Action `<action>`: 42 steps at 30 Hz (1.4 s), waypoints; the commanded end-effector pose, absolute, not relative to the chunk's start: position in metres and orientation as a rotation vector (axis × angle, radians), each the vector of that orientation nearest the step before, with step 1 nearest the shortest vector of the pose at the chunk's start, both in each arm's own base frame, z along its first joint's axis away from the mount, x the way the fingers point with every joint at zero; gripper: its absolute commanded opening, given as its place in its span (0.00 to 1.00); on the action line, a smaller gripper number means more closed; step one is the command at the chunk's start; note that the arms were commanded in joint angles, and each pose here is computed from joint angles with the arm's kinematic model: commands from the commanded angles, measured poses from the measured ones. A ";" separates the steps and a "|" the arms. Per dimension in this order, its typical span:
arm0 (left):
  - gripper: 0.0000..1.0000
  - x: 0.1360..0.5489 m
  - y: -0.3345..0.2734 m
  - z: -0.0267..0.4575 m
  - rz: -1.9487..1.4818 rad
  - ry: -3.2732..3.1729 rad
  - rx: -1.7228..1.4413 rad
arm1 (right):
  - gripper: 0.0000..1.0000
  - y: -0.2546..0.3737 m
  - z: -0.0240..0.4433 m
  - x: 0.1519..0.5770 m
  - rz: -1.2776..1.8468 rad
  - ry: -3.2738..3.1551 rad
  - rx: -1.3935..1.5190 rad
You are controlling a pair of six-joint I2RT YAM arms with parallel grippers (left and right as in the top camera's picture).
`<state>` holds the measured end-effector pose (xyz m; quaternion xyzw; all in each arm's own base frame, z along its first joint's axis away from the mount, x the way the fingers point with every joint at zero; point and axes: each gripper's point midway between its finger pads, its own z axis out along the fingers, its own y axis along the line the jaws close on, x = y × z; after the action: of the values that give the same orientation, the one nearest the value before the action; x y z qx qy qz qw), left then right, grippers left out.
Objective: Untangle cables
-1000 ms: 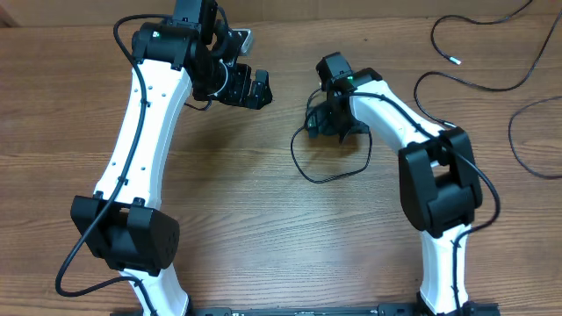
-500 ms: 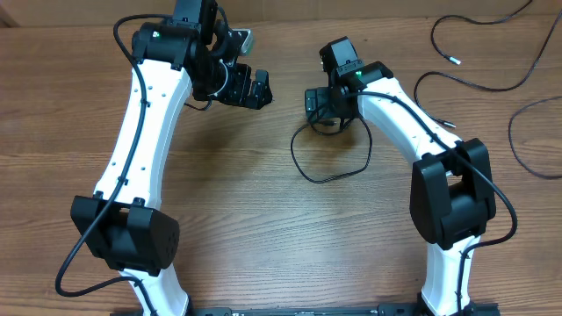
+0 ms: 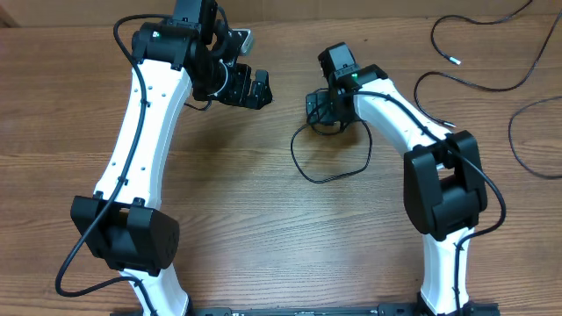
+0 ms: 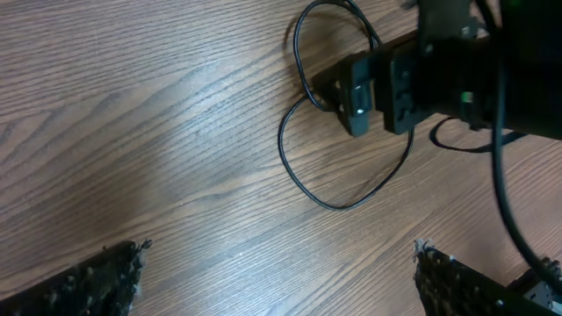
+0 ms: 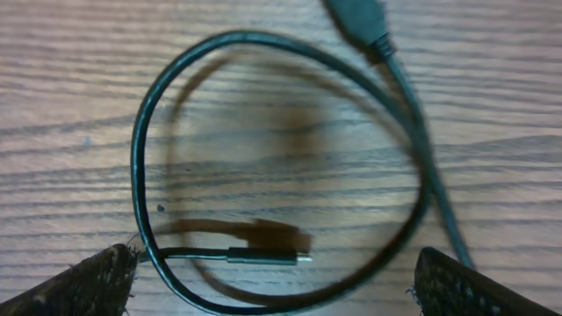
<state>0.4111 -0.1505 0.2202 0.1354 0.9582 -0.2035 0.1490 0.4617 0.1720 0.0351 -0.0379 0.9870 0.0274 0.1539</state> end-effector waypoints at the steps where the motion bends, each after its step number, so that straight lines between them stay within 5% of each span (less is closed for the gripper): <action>1: 1.00 0.410 -0.152 0.238 -0.577 2.697 0.429 | 1.00 0.182 0.021 0.459 0.160 2.861 -0.152; 18: 1.00 0.410 -0.152 0.238 -0.577 2.697 0.429 | 0.99 0.165 -0.020 0.440 0.066 2.991 -0.156; 27: 1.00 0.410 -0.152 0.238 -0.577 2.697 0.429 | 0.98 0.088 -0.018 0.424 -0.360 3.059 -0.067; 42: 1.00 0.410 -0.152 0.238 -0.577 2.697 0.429 | 0.92 -0.045 -0.043 0.363 -0.308 3.295 0.524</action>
<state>0.4111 -0.1504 0.2202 0.1354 0.9582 -0.2033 0.1490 0.4073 0.0015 0.0013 0.1208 0.9919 -0.0326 -0.0228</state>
